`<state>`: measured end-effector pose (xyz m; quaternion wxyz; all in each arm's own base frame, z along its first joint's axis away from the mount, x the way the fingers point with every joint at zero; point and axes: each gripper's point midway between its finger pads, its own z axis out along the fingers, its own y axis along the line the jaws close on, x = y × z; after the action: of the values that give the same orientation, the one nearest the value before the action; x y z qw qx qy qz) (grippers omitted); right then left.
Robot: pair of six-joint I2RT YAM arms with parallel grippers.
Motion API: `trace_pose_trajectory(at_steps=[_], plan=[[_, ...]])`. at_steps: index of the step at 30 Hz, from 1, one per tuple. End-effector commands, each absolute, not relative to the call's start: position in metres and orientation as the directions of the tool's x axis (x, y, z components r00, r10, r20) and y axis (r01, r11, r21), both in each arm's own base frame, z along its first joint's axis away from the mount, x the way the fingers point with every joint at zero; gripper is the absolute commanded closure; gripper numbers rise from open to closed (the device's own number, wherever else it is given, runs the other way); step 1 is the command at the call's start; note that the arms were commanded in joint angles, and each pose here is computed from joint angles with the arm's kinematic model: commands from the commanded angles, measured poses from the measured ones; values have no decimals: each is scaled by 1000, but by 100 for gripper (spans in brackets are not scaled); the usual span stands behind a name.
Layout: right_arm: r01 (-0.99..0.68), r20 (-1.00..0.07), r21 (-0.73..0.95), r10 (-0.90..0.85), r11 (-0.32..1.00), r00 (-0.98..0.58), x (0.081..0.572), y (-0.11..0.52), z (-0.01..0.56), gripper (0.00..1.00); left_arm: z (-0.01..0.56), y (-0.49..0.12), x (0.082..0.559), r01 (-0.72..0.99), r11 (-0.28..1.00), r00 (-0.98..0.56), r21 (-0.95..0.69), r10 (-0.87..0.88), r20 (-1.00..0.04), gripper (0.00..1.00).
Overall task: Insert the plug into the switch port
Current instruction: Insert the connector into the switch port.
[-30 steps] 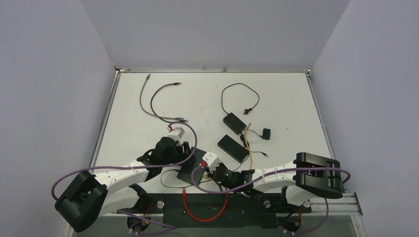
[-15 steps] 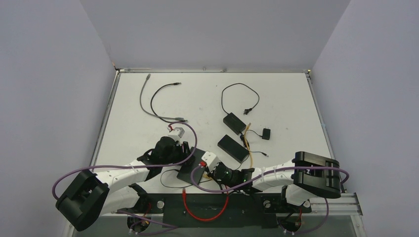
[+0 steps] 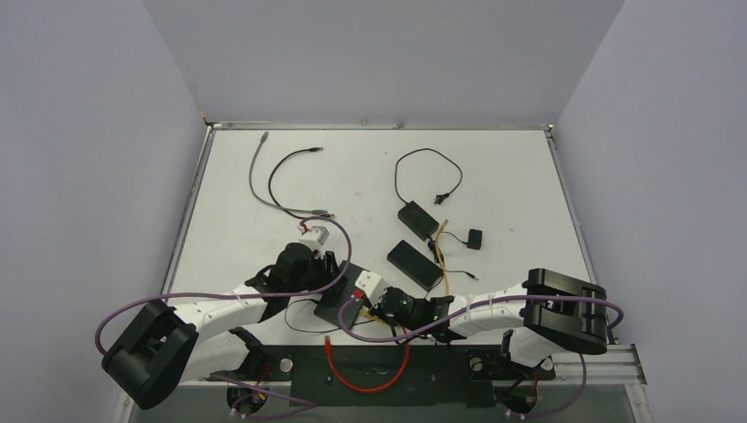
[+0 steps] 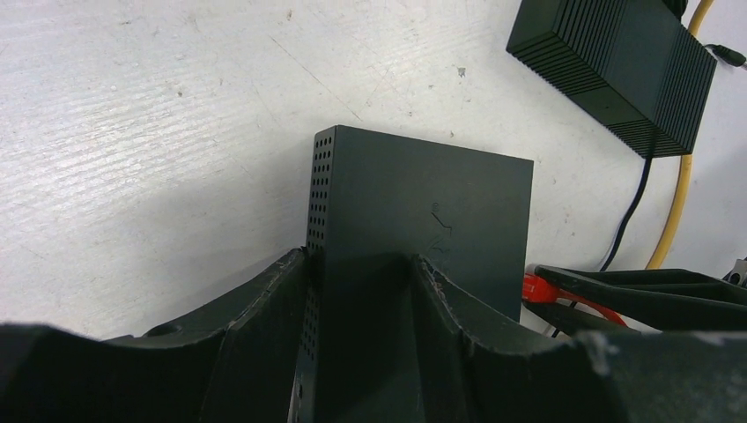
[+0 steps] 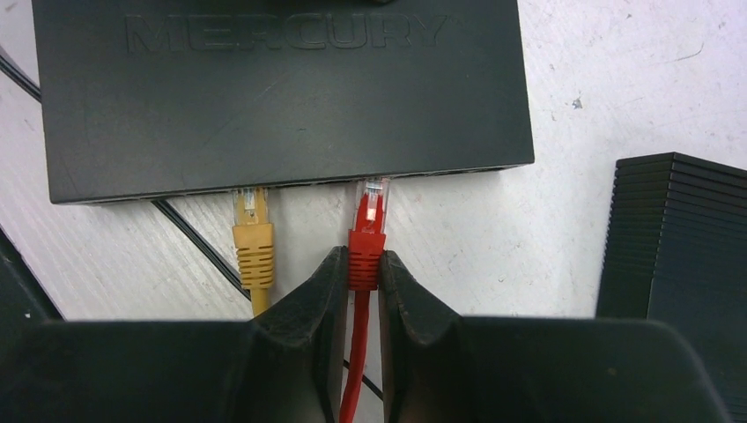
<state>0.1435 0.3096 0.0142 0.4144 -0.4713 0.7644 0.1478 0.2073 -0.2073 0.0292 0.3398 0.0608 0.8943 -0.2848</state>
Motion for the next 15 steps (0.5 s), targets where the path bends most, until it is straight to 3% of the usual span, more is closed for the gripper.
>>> trace_pose_trajectory(at_steps=[1, 15], plan=[[-881, -867, -122, -481, 456, -129, 144, 352, 63, 100, 38, -229, 194, 382, 751, -779, -538, -51, -626, 59], [-840, -911, -75, -379, 537, -161, 161, 371, 96, 100, 35, -227, 183, 369, 737, -794, -566, -67, -604, 62]])
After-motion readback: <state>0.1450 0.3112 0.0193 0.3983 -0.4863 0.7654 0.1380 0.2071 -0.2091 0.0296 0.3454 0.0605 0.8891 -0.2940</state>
